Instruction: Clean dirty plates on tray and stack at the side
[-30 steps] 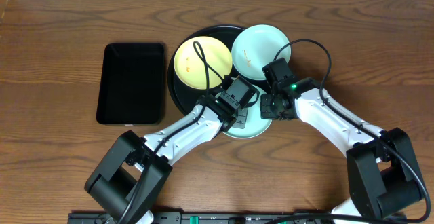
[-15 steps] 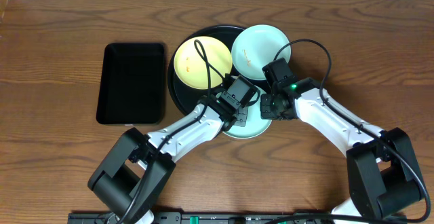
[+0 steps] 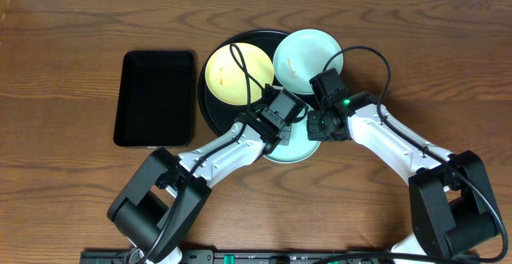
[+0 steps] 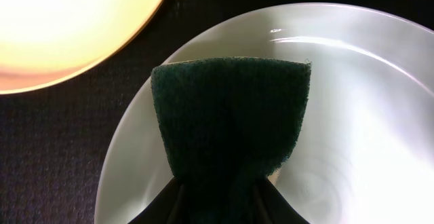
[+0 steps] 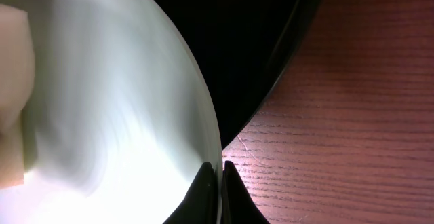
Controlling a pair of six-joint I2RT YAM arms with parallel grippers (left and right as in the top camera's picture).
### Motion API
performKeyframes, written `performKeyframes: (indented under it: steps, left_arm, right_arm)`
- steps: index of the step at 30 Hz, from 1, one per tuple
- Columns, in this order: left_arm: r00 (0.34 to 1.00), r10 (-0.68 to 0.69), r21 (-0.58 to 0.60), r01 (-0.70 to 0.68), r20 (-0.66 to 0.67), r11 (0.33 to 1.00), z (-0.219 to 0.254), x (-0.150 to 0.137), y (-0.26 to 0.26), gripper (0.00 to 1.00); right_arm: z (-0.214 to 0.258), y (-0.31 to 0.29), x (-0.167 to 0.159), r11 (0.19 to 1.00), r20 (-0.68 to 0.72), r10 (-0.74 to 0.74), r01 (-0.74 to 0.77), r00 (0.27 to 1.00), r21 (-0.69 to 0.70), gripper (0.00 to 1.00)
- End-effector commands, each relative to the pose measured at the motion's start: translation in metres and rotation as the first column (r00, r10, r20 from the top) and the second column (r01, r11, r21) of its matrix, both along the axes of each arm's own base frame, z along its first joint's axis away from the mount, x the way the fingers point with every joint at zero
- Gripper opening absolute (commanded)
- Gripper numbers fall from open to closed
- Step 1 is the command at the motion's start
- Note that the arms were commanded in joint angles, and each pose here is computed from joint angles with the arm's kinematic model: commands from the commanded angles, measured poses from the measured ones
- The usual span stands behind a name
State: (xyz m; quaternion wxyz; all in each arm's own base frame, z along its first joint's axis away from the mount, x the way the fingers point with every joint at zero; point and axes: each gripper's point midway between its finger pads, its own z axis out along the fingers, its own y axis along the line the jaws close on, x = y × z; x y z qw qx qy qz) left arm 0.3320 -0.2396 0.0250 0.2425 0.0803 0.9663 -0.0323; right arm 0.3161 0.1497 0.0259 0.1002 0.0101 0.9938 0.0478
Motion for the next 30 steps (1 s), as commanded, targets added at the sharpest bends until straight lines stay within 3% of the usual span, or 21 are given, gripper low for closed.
performKeyframes:
  steps: [1,10,20,24,30]
  left_arm:
    - [1.000,0.000,0.061,0.002,-0.027,0.998,-0.020,-0.004,0.011,0.08]
    - [0.999,-0.038,0.064,0.038,0.002,0.997,-0.019,0.002,0.007,0.08]
    - [0.981,-0.050,0.117,0.028,0.188,0.993,0.007,0.040,0.010,0.08]
    - [0.956,-0.013,0.034,0.003,0.292,0.999,0.056,0.063,0.003,0.08]
    - [0.866,0.110,-0.141,-0.046,0.488,0.989,0.179,0.082,0.024,0.08]
  right_arm:
    - [-0.005,-0.003,-0.009,0.999,-0.022,0.022,-0.022,1.000,-0.032,0.01]
    - [-0.005,-0.003,-0.008,0.999,-0.021,0.022,-0.022,1.000,-0.031,0.01]
    - [-0.005,-0.004,-0.009,0.999,-0.022,0.022,-0.023,1.000,-0.032,0.01]
    - [-0.005,-0.004,-0.009,0.999,-0.025,0.021,-0.022,0.999,-0.033,0.01]
    - [-0.005,-0.004,-0.009,0.999,-0.024,0.021,-0.022,0.999,-0.033,0.01]
